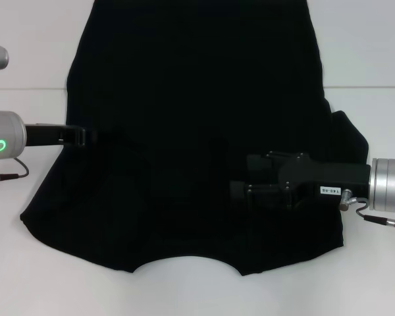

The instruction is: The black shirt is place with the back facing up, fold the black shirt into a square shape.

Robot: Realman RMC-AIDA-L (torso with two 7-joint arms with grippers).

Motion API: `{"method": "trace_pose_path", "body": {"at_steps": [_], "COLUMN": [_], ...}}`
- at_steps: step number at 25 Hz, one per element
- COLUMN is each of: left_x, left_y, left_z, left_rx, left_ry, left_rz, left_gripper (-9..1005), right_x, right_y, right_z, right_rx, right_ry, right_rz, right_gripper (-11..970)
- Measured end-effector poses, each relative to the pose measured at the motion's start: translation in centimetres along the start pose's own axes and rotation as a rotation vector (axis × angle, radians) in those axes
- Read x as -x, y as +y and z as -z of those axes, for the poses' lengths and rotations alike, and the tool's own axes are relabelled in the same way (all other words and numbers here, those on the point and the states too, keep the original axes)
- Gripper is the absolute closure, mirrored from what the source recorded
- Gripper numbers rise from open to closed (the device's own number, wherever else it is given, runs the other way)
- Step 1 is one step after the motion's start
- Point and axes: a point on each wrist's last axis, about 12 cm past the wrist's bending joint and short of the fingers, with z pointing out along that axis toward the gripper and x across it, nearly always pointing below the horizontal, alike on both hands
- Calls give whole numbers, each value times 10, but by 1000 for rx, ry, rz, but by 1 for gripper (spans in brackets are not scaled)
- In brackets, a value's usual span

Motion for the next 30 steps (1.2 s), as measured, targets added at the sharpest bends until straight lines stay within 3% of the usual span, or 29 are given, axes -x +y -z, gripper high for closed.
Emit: {"method": "trace_pose_path", "body": {"at_steps": [7, 10, 16, 21, 26, 29, 30], "left_x": [-3, -1, 2, -21, -45, -57, -57], "left_y": [-5, -14, -34, -47, -60, -68, -68], "left_z": [1, 4, 20, 26, 20, 14, 14], "left_rx": [-49, -138, -407, -600, -688, -711, -711], "left_ry": [32, 51, -31, -229, -353, -374, -374], "left_rz": [5, 8, -19, -146, -263, -350, -350], "left_gripper": [951, 933, 683, 512, 273, 68, 66], "right_x": [-1, 1, 7, 13, 17, 18, 18], "right_y": [0, -2, -15, -35, -53, -62, -64], "right_z": [2, 4, 22, 51, 82, 97, 103], "right_rx": [-4, -13, -70, -162, -274, -349, -375], "right_ry": [-3, -4, -12, 22, 107, 135, 142], "right_rz": [-3, -4, -65, -234, -402, -467, -486], "right_gripper": [74, 74, 75, 75, 75, 75, 75]}}
